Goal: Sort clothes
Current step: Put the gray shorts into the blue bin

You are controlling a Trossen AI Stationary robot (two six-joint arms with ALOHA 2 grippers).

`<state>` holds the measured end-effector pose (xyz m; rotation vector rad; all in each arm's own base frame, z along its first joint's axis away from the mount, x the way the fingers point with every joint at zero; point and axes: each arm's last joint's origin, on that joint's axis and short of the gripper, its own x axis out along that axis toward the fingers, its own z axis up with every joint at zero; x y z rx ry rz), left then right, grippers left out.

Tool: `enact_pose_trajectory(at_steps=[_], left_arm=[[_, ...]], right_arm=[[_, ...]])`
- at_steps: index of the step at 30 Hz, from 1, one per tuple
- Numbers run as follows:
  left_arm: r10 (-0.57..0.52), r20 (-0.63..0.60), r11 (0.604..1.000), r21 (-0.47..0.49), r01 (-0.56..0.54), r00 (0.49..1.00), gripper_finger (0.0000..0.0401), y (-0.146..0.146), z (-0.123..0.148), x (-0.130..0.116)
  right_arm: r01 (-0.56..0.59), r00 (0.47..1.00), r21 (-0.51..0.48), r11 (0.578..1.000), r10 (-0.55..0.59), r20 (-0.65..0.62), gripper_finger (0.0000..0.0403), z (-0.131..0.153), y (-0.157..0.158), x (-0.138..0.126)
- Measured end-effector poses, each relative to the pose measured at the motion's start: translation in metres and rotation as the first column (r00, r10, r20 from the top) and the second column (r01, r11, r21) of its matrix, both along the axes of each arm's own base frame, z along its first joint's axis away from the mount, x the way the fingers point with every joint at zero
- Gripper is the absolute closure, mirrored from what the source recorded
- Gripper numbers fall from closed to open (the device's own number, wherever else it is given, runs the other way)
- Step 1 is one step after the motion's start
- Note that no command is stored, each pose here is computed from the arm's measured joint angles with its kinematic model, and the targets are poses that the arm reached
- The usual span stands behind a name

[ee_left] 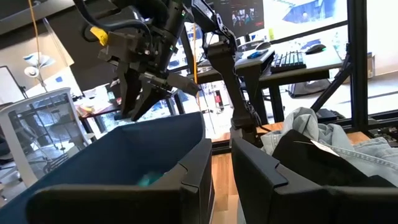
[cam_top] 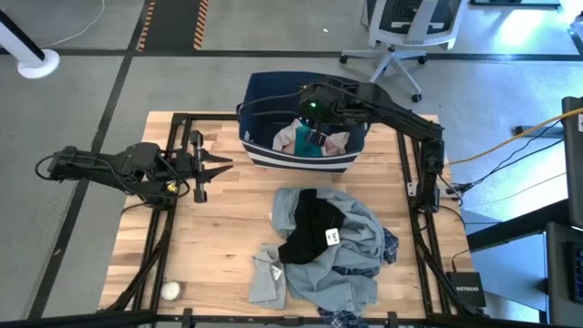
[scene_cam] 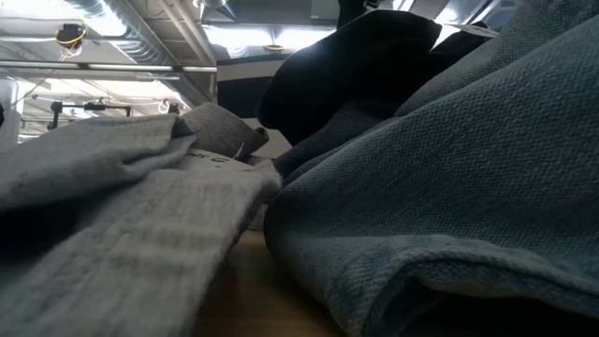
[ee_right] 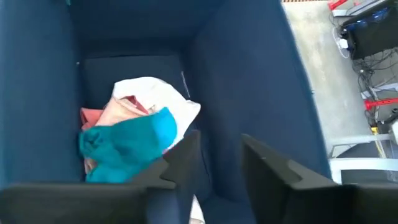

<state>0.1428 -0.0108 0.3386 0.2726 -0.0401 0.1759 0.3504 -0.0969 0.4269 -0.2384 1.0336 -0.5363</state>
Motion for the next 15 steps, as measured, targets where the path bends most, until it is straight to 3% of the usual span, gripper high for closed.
enact_pose_trajectory(at_steps=[3,6,10,15], left_arm=[[0.0,0.0,1.0,0.001,0.0,1.0,0.0342,0.0,0.0,0.0],[0.0,0.0,1.0,0.0,0.0,1.0,0.0342,0.0,0.0,0.0],[0.0,-0.001,1.0,0.0,0.0,1.0,0.0342,0.0,0.0,0.0],[0.0,-0.009,1.0,0.002,0.0,1.0,0.0342,0.0,-0.001,0.0]], right_arm=[[-0.001,1.0,0.0,1.0,0.001,-0.002,0.0236,0.0,0.0,0.0],[-0.044,0.999,0.06,0.997,0.043,0.014,0.0215,-0.001,0.002,0.001],[-0.115,0.993,0.142,0.983,0.111,0.039,0.0208,-0.001,0.008,0.003],[-0.211,0.977,0.124,0.97,0.21,0.022,0.0209,-0.001,0.033,0.008]])
